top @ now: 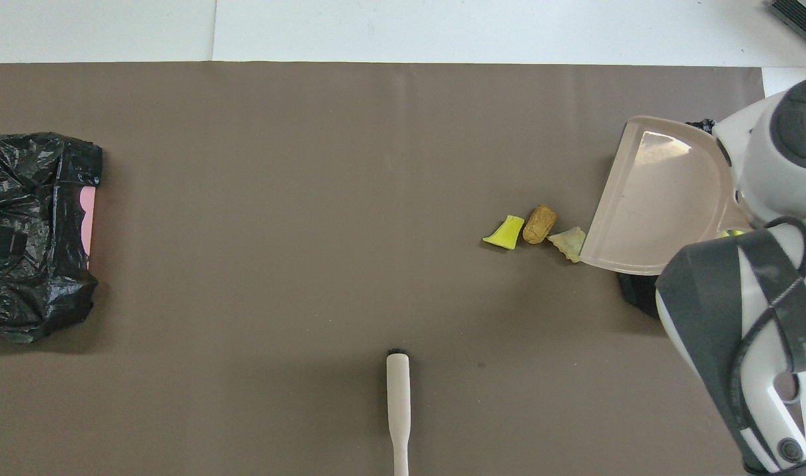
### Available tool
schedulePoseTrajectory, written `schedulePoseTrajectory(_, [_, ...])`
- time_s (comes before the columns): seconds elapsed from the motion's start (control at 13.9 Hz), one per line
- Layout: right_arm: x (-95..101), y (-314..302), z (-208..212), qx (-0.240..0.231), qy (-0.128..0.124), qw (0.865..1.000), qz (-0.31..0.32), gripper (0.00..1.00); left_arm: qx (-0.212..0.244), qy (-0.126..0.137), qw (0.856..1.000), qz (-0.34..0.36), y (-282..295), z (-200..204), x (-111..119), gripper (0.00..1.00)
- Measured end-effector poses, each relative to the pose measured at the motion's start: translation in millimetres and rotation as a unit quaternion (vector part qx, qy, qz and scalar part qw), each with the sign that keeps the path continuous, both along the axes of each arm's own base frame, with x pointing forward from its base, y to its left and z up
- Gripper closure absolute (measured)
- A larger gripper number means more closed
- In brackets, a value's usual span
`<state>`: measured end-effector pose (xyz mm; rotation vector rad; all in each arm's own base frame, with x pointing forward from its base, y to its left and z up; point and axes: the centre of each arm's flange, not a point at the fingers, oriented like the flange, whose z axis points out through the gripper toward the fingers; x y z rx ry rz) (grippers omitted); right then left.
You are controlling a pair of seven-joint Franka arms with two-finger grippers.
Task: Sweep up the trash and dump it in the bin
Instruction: 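Bring the empty dustpan back and set it on the mat with the right gripper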
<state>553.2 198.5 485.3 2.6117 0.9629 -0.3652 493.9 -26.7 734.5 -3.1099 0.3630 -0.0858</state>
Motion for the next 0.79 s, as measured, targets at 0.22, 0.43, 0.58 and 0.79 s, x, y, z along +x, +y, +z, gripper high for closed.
schedulePoseTrajectory(0.22, [13.8, 44.5, -39.1, 0.055, -0.027, 0.99, -0.131, 0.68, 0.0, 0.007, 1.0, -0.002, -1.8, -1.3, -1.6, 0.0])
schedulePoseTrajectory(0.43, [24.5, 99.7, -60.8, 0.107, -0.06, 0.964, -0.237, 0.68, 0.001, 0.01, 1.0, -0.003, -2.5, -1.9, -2.2, 0.0])
schedulePoseTrajectory(0.58, [29.4, 141.5, -79.5, 0.124, -0.085, 0.948, -0.281, 0.68, 0.001, 0.016, 1.0, 0.0, 0.1, -3.6, -2.9, 0.0])
schedulePoseTrajectory(0.79, [36.7, 193.1, -106.7, 0.158, -0.101, 0.925, -0.329, 0.68, 0.001, 0.023, 1.0, 0.004, 2.3, -5.1, -3.8, 0.0])
